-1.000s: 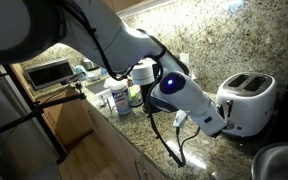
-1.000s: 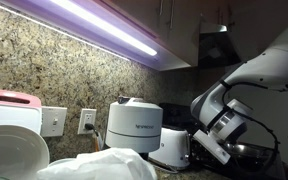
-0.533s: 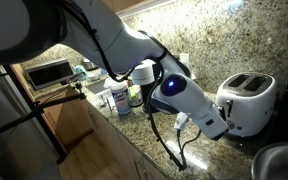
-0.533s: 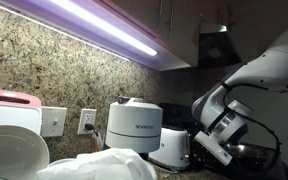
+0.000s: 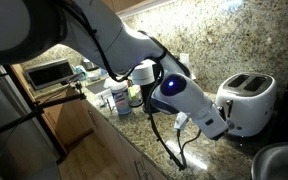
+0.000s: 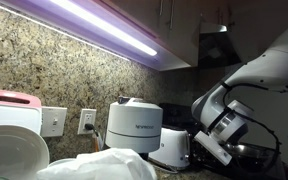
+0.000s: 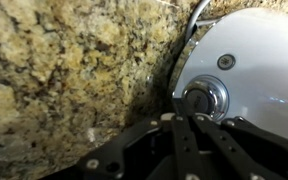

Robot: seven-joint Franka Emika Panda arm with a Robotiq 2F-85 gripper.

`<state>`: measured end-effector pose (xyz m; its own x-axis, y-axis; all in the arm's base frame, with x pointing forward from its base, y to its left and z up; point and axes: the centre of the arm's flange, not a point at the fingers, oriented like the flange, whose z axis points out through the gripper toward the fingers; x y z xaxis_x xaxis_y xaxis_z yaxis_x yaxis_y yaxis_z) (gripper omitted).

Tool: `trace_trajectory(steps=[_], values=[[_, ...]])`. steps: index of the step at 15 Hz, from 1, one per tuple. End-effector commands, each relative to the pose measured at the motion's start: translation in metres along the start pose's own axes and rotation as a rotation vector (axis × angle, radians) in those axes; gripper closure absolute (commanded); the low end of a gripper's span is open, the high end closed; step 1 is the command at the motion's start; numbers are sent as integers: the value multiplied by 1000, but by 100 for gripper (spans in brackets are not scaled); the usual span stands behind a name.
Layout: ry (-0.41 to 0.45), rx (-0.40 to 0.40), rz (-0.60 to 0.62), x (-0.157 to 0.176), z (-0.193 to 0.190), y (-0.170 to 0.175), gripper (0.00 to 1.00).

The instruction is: Press the button on the toaster

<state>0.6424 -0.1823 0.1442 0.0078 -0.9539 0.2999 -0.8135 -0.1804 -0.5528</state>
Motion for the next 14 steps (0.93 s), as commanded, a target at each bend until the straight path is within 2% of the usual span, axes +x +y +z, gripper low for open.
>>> trace_trajectory(steps=[1, 7, 14], values=[[2, 21, -9, 4, -3, -11, 100], [-15, 49, -9, 3, -1, -22, 100], [-37, 36, -16, 1, 3, -23, 100]])
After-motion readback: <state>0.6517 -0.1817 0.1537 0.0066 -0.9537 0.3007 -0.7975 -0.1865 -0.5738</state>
